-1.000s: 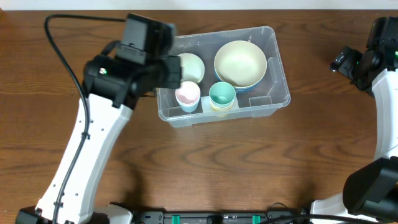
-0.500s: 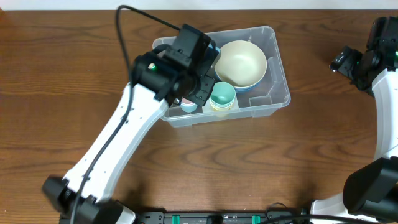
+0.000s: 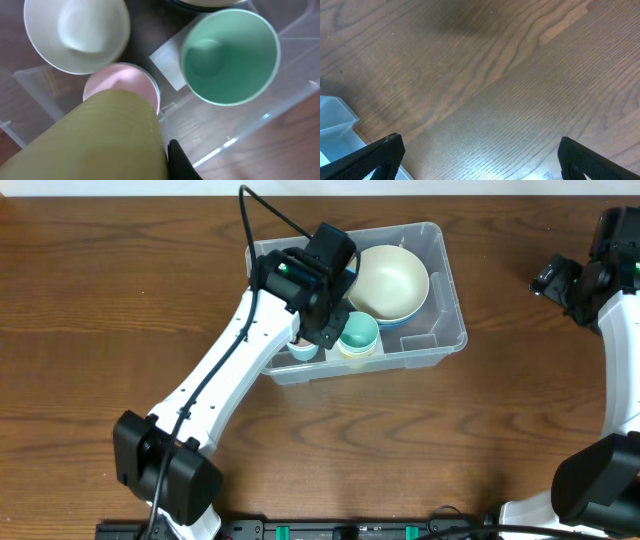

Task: Pack container
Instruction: 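Carry the yellow cup over the bin above the pink cup, then lower the yellow cup onto the pink cup and open the left gripper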

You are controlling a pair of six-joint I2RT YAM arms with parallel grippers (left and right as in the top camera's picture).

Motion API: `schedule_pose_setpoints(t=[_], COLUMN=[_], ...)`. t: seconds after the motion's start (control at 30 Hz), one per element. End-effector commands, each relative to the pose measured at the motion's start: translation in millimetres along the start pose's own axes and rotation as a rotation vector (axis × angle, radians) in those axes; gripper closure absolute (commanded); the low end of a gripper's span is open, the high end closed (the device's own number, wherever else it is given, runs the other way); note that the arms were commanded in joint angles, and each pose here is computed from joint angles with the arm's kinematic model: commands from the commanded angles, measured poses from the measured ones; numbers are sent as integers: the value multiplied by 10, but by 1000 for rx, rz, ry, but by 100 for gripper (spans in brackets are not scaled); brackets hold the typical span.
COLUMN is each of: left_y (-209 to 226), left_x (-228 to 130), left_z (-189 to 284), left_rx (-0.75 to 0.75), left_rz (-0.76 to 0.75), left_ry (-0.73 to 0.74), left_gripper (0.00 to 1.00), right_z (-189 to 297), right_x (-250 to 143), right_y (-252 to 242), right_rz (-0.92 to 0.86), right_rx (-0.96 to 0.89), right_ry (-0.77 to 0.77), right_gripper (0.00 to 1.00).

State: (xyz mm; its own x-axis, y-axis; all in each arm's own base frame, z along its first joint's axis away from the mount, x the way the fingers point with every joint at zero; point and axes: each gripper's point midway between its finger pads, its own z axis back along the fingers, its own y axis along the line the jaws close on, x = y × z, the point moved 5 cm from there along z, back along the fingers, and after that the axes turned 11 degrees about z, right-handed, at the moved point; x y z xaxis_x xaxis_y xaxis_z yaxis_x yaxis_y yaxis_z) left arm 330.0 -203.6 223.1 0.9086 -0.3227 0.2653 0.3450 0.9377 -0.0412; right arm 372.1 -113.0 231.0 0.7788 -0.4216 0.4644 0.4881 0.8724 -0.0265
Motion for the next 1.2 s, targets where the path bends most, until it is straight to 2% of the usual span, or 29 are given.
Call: schedule_pose_setpoints(t=[0.0, 0.23, 0.53, 0.67, 1.07, 1.1, 1.17], left_y=[106, 223, 203, 137, 143, 143, 142], left_x=[55, 95, 95, 79, 17, 19, 29], left_z=[-76, -229, -241, -248, -332, -332, -333], left_rx=[42, 51, 37, -18, -14, -14, -14], left_rz=[7, 39, 43, 44, 43, 43, 43], left_ry=[1, 27, 29, 42, 65, 64, 59], left_gripper=[94, 94, 94, 94, 94, 83, 44], right_z=[6, 6, 6, 6, 6, 6, 6], right_x=[10, 10, 10, 10, 10, 10, 10], right_y=[-22, -22, -22, -22, -22, -22, -22], right_rz=[-18, -19, -19, -18, -18, -18, -19], right_rx=[-5, -5, -5, -5, -5, -5, -5], right_ry=[-3, -3, -3, -3, -3, -3, -3], right_gripper=[1, 1, 1, 1, 1, 1, 1])
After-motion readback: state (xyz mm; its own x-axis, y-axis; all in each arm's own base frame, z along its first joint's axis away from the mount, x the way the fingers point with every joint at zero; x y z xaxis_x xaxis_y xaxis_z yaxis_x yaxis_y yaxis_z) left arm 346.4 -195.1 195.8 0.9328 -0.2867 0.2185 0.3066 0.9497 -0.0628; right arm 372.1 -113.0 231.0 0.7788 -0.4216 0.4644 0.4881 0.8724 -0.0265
